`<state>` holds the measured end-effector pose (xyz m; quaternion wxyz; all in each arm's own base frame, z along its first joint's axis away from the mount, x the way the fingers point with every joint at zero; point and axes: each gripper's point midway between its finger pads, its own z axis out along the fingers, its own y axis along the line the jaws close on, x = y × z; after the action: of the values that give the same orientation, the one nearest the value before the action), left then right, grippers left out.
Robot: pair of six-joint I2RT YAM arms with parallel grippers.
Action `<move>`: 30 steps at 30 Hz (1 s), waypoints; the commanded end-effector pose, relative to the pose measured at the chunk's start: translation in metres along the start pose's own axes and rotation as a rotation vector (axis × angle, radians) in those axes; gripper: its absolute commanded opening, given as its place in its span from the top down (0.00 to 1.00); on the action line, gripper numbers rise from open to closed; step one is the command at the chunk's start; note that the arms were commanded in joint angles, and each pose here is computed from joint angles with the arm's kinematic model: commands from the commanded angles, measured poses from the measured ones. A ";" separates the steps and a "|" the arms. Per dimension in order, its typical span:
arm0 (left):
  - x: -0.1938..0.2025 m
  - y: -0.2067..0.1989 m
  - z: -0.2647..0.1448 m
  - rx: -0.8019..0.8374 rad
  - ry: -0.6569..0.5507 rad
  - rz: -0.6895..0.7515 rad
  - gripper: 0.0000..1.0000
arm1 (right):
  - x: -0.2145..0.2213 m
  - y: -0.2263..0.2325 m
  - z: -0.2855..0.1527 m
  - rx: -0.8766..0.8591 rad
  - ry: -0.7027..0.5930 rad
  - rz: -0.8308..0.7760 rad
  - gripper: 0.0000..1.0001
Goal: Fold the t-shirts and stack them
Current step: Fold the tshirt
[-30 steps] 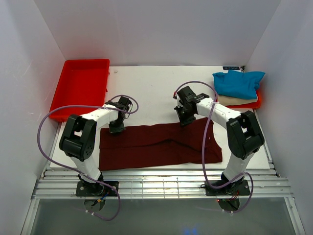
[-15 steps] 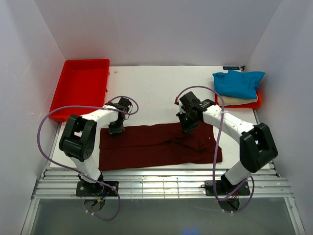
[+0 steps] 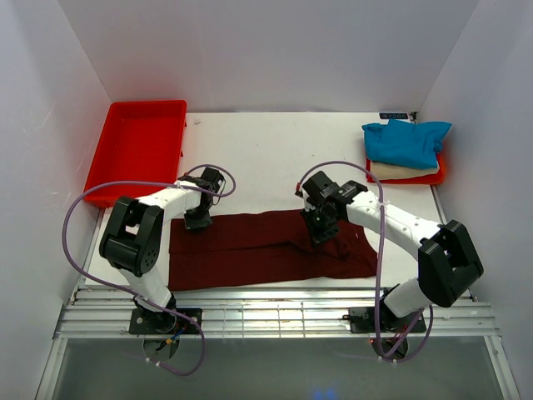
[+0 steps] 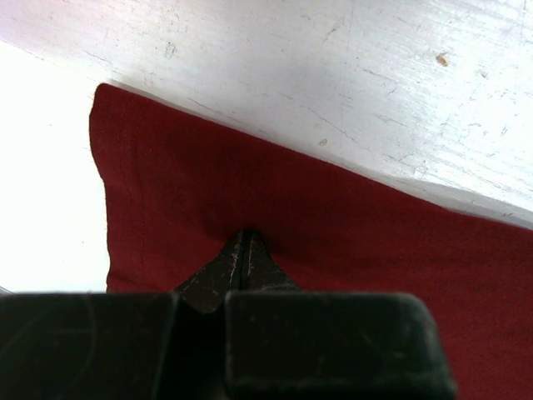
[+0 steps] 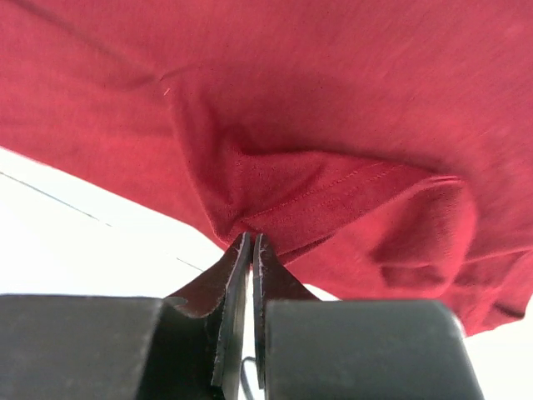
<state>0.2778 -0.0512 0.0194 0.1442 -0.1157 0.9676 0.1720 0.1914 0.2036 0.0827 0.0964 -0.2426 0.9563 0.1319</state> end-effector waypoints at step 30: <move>-0.011 -0.002 -0.003 0.005 -0.034 0.017 0.96 | -0.022 -0.006 -0.048 0.208 -0.125 0.058 0.61</move>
<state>0.2781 -0.0503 0.0194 0.1422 -0.1050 0.9686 0.1746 0.1768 0.2182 0.1301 0.1305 -0.2412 0.9529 0.1297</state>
